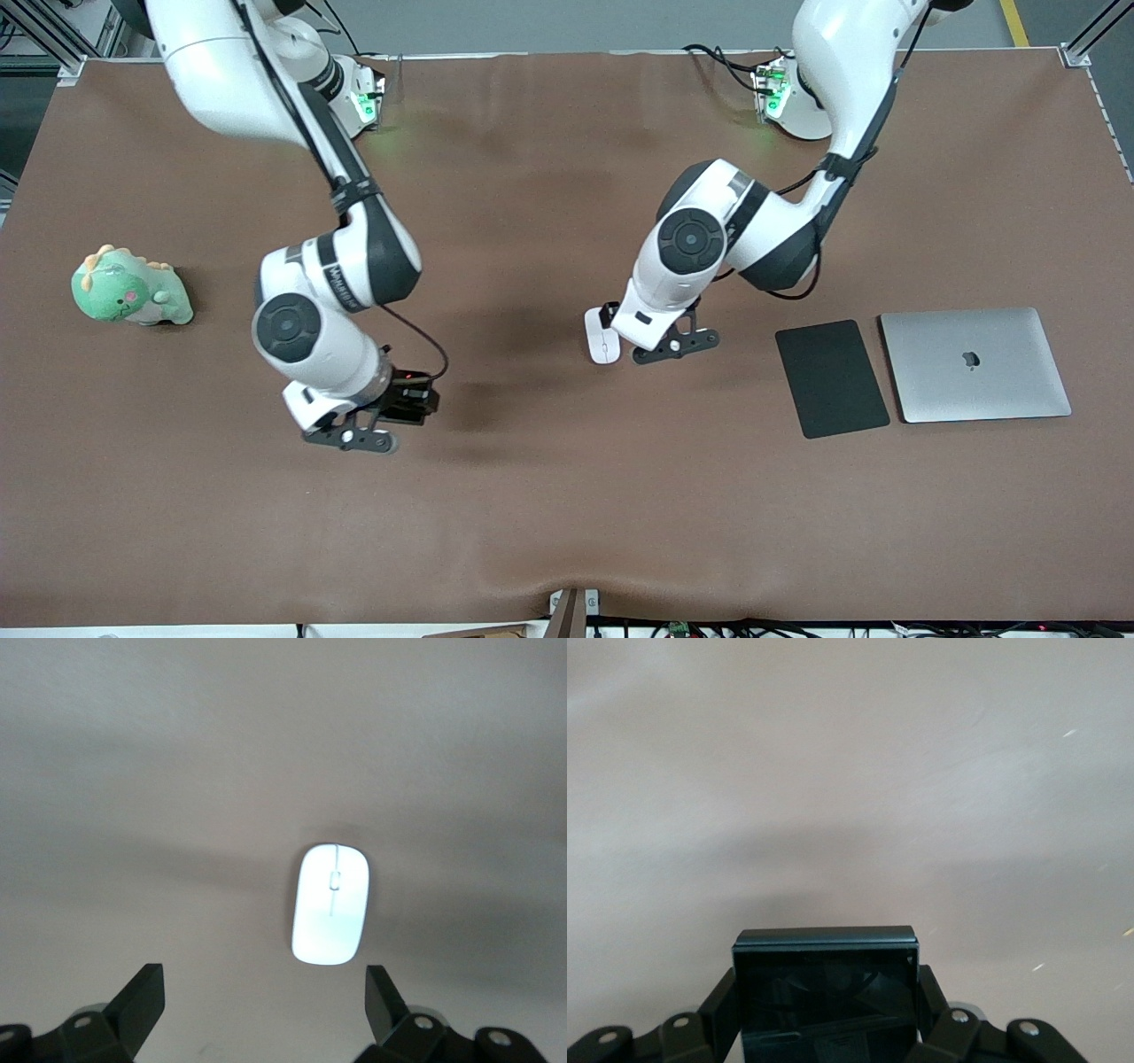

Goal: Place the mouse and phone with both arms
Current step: 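Carry the phone with the right gripper while the left gripper lifts the mouse, then move the white mouse over the grey mouse pad with the left gripper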

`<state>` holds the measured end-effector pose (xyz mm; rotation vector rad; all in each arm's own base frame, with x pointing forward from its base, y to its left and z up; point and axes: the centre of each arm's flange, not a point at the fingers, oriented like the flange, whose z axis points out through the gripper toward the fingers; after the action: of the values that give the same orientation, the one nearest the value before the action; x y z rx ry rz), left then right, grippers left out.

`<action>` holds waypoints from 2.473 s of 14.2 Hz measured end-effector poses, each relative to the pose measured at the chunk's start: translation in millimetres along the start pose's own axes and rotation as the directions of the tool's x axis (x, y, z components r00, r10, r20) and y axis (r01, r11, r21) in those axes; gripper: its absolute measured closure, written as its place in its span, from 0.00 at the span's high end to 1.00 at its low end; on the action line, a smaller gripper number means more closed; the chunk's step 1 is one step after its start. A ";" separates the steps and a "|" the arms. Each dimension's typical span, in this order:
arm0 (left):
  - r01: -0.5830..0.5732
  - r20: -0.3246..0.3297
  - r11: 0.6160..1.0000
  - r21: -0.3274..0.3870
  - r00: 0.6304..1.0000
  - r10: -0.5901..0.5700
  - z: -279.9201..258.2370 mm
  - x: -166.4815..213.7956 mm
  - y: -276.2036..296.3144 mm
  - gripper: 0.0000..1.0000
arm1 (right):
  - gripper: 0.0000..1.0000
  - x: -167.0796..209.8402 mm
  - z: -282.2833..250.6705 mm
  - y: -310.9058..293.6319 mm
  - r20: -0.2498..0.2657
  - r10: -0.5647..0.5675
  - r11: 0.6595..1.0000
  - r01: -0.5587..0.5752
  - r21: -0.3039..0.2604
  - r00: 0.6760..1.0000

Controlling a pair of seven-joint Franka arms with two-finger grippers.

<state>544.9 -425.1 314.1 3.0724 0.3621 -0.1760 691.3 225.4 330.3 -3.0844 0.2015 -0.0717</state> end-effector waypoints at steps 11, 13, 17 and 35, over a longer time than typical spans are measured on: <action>-0.108 -0.067 0.994 0.028 0.992 0.110 119.2 -32.7 42.1 1.00 | 0.80 -4.4 15.1 127.5 -0.001 0.038 0.999 -0.038 -0.008 0.999; -0.116 -0.065 0.993 0.031 0.991 0.118 129.5 -35.3 43.5 0.98 | 0.80 -26.0 8.9 135.4 -0.011 0.043 0.999 -0.043 -0.001 0.999; -0.124 -0.070 0.991 0.047 0.989 0.128 139.1 -32.8 40.5 0.91 | 0.80 -46.6 -11.3 157.3 -0.003 0.045 0.999 -0.045 0.002 0.999; -0.080 -0.149 0.996 0.027 0.985 0.083 91.8 19.8 15.2 0.63 | 0.80 -88.5 55.3 372.5 0.169 -0.008 0.998 0.018 -0.056 0.986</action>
<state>557.7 -440.5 221.1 3.1232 0.2403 0.0547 558.3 -129.4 251.7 -3.1268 0.1782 0.1978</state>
